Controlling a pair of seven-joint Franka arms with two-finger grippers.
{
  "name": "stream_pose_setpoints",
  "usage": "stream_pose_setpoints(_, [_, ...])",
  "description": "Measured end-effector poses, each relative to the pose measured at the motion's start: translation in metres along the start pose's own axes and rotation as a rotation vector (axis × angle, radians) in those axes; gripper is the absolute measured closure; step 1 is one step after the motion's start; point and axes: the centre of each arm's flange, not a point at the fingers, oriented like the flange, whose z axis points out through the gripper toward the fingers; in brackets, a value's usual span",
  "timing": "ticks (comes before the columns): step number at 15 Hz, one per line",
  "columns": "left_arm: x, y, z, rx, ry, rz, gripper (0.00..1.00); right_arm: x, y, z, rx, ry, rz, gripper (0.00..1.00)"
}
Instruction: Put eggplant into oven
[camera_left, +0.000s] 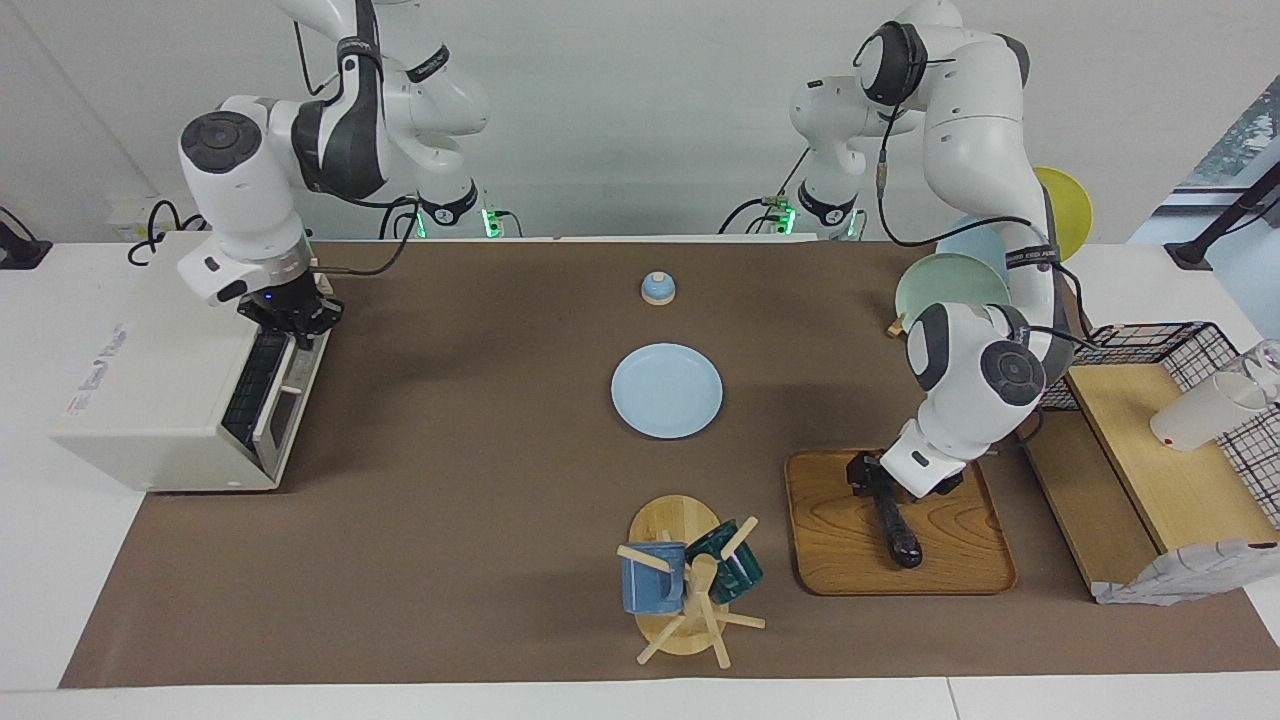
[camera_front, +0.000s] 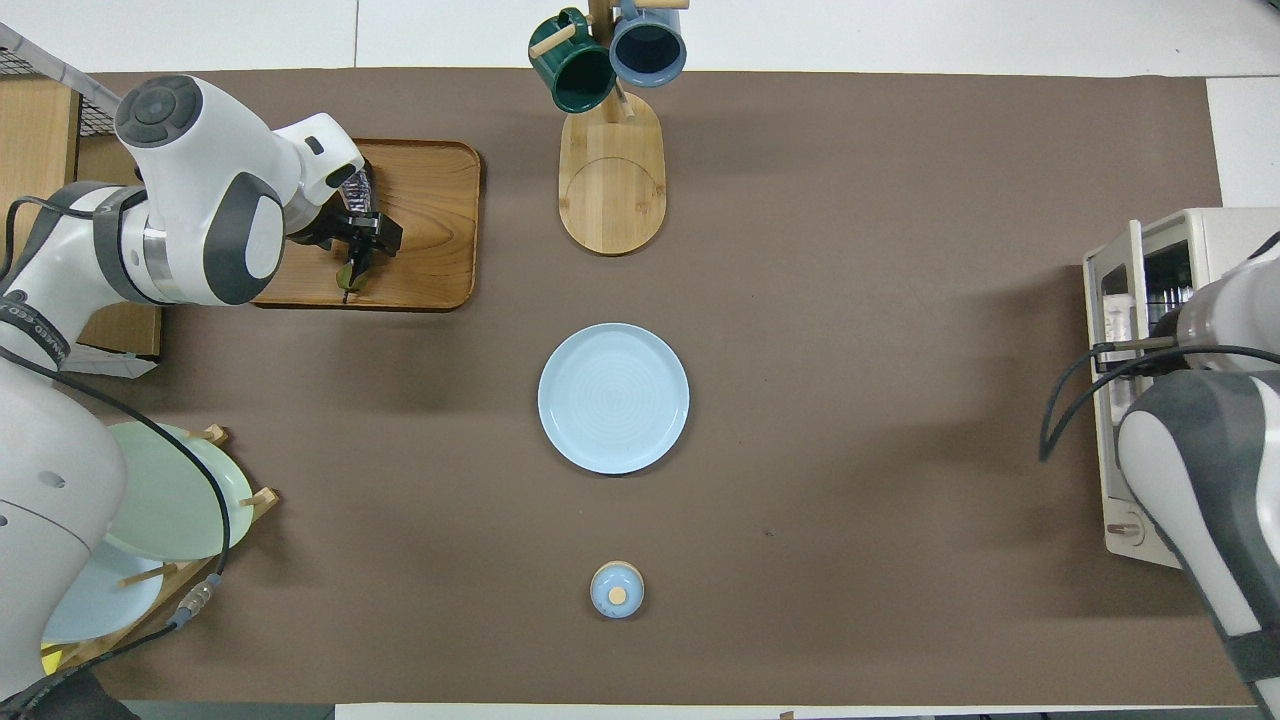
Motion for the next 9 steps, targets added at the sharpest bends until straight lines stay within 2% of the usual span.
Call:
stream_pose_setpoints(3, [0.000,0.000,-0.001,0.000,0.001,0.008,0.70,0.004,-0.021,0.023,0.056,0.008,0.000,0.99])
stream_pose_setpoints(4, [0.000,0.000,-0.001,0.001,0.002,0.009,0.74,0.006,-0.025,0.030,0.069,0.014,0.002,0.99])
stream_pose_setpoints(9, [-0.001,0.007,-0.021,0.001,0.008,0.019,0.74,0.016,-0.045,0.067,0.100,0.053,0.005,0.99])
